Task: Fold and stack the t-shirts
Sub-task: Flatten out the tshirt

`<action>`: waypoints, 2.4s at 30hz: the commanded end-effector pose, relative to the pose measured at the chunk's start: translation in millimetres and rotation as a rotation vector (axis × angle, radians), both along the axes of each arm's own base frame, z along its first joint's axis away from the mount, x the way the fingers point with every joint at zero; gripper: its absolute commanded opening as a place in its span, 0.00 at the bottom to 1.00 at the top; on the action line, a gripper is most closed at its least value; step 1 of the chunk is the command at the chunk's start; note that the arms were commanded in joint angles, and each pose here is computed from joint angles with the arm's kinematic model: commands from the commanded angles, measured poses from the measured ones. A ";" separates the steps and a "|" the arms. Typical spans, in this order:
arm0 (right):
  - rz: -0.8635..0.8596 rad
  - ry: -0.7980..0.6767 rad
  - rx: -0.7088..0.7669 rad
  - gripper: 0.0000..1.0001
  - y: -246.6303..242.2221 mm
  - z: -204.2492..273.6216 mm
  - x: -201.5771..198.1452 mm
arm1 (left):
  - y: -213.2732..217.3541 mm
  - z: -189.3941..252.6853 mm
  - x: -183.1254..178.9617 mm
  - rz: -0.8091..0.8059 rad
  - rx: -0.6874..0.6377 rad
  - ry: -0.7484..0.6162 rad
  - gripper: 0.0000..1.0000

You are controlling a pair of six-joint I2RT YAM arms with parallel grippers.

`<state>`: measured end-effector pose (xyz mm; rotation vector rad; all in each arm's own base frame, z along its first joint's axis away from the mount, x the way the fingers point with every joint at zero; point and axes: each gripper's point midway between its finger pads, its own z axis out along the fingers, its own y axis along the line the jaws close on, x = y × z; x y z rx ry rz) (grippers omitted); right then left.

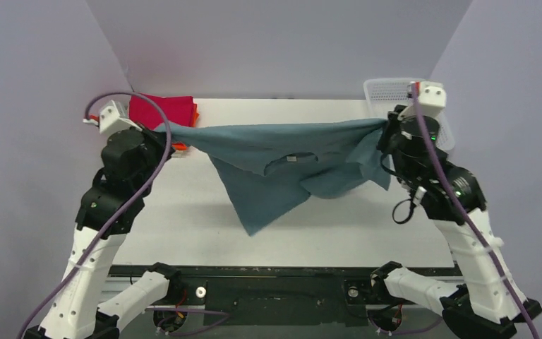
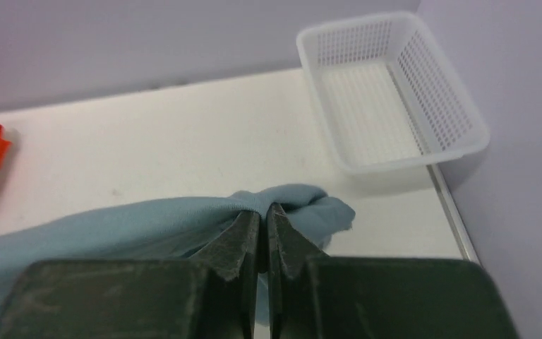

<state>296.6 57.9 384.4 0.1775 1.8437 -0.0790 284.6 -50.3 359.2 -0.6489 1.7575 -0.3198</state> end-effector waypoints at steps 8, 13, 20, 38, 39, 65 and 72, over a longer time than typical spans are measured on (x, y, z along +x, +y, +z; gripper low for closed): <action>0.229 -0.319 0.132 0.00 -20.9 138.4 -98.8 | 35.3 201.5 -81.4 -0.024 0.021 -0.509 0.00; 0.250 -0.335 0.140 0.00 -21.4 145.7 -106.7 | 29.2 212.5 -83.6 -0.063 0.030 -0.544 0.00; 0.105 -0.217 -0.008 0.00 -26.3 117.7 -57.7 | 12.8 189.6 -7.0 -0.024 0.095 -0.438 0.00; 0.185 -0.156 0.008 0.00 -7.5 121.4 59.0 | 18.7 195.9 128.5 -0.174 0.051 -0.359 0.00; 0.190 -0.115 0.008 0.00 -8.2 104.7 55.2 | 26.2 177.4 132.2 -0.155 0.055 -0.310 0.00; 0.121 0.910 -0.049 0.80 -19.8 -220.4 -15.7 | 49.4 -179.6 89.6 -0.024 -0.026 0.553 0.87; 0.224 0.797 0.049 0.84 38.4 -237.6 23.1 | -34.8 -190.0 74.9 -0.189 -0.088 0.522 0.88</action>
